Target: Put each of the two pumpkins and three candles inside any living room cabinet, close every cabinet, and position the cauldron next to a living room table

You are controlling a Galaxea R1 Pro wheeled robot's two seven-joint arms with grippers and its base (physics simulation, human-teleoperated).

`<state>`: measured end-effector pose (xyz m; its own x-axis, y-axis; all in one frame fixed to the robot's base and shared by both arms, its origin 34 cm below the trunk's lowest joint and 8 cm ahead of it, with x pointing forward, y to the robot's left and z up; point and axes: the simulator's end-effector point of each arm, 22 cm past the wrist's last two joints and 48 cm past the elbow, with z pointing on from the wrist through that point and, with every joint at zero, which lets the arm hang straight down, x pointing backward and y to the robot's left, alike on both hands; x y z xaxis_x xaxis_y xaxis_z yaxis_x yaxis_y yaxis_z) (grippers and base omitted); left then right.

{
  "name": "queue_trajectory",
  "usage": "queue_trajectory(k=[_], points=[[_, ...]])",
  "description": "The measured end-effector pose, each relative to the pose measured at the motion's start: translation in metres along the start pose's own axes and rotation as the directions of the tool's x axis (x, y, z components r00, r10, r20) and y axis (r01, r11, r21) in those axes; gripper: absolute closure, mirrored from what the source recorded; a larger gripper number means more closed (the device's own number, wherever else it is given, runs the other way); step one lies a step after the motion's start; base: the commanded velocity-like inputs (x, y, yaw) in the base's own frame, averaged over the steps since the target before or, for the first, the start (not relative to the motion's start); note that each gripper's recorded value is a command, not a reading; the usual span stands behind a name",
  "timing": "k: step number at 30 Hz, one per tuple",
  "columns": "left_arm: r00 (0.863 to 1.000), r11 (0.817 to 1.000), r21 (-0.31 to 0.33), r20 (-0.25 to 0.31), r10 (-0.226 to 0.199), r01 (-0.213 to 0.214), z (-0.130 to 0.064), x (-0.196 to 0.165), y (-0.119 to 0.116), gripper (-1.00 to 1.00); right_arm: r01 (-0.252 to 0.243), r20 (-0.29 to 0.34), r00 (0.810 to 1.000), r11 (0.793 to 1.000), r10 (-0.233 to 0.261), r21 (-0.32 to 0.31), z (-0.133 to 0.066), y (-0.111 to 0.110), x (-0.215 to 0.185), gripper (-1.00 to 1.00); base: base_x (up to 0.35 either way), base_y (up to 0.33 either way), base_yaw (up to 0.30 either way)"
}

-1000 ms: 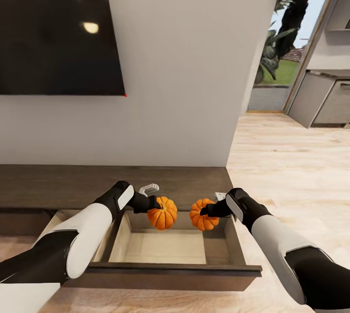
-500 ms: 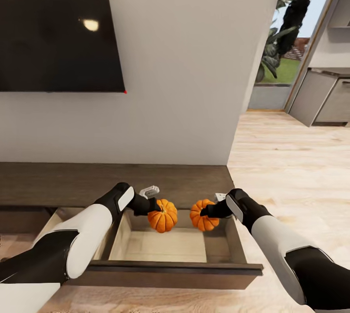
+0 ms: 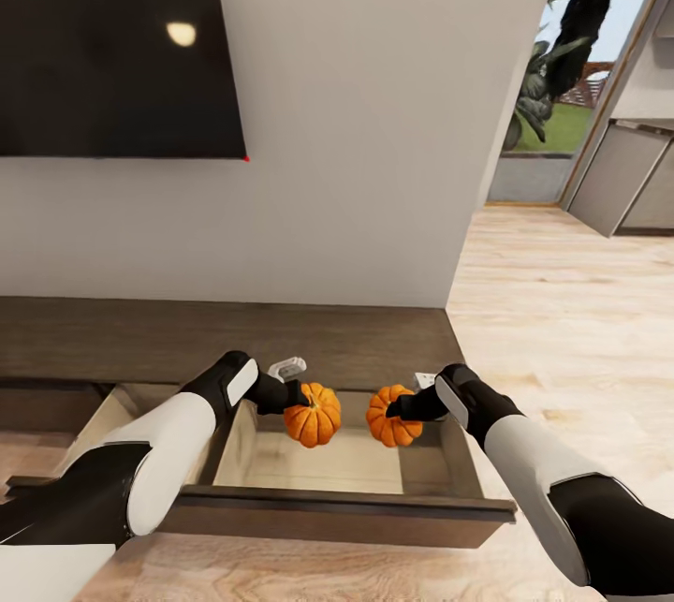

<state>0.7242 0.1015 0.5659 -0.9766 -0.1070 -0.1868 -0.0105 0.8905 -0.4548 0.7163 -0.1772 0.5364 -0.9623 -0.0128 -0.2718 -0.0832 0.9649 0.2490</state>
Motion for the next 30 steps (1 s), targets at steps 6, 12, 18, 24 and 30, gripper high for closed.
queue_trajectory(k=[6, 12, 18, 24, 30], points=[[1.000, 1.000, -0.001, -0.008, -0.002, 0.002, 0.015, 0.006, 0.008, 1.00, -0.005, -0.019, 1.000, 1.000, 0.005, -0.005, 0.018, -0.001, 0.012, 1.00, 0.000, 0.000, -0.021], [1.000, 1.000, -0.001, -0.015, -0.007, 0.007, 0.029, 0.013, 0.016, 1.00, -0.002, -0.027, 1.000, 1.000, 0.001, -0.016, 0.035, 0.004, 0.021, 1.00, 0.000, 0.000, -0.070], [1.000, 1.000, -0.002, -0.017, -0.007, 0.007, 0.040, 0.018, 0.022, 1.00, 0.004, -0.002, 1.000, 1.000, -0.004, -0.019, 0.046, 0.003, 0.021, 1.00, 0.000, 0.000, -0.005], [1.000, 1.000, -0.002, -0.019, -0.008, 0.008, 0.051, 0.023, 0.028, 1.00, 0.005, -0.001, 1.000, 1.000, -0.005, -0.018, 0.058, 0.000, 0.026, 1.00, 0.000, 0.000, 0.000], [1.000, 1.000, -0.003, -0.027, -0.011, 0.011, 0.066, 0.031, 0.036, 1.00, 0.003, -0.009, 1.000, 1.000, -0.003, -0.020, 0.074, -0.003, 0.035, 1.00, 0.000, 0.000, 0.000]])
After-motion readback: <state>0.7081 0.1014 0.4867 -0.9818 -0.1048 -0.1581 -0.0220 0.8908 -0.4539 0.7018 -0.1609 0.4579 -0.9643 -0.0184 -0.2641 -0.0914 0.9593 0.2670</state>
